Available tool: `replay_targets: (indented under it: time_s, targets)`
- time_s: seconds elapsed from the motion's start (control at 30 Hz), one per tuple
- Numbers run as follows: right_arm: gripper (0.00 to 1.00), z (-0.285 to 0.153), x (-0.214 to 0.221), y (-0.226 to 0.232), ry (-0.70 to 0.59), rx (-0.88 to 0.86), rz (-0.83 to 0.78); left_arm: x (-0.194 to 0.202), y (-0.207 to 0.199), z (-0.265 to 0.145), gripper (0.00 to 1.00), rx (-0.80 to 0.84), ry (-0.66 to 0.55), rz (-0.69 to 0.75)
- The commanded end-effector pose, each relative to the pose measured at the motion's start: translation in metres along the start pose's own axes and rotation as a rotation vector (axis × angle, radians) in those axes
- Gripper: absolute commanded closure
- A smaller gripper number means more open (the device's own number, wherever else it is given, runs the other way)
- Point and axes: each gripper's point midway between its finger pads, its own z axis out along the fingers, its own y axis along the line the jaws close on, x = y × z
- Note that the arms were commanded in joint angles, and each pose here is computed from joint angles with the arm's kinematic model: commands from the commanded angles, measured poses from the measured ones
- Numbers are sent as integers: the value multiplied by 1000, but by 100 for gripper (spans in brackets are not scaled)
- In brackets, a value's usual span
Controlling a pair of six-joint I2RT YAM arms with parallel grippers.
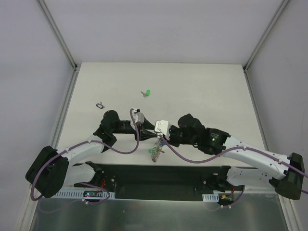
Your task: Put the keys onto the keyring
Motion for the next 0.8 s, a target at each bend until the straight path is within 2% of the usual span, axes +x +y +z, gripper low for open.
replay_targets:
  time_s: [0.0,0.2,0.47,0.77]
  targets:
    - [99,-8,-32,-9,-83,25,-37,-15,-8,7,67,117,-19,87]
    - [99,-8,-30,-9,-78,28,-41,-13,-15,10,67,196,-7,76]
    - [99,-8,-26,-12,-67,52,-41,-9,-23,8,60,256,7,71]
    - [99,-13,-31,-19,-66,85,-30,-4,-27,8,60,302,20,66]
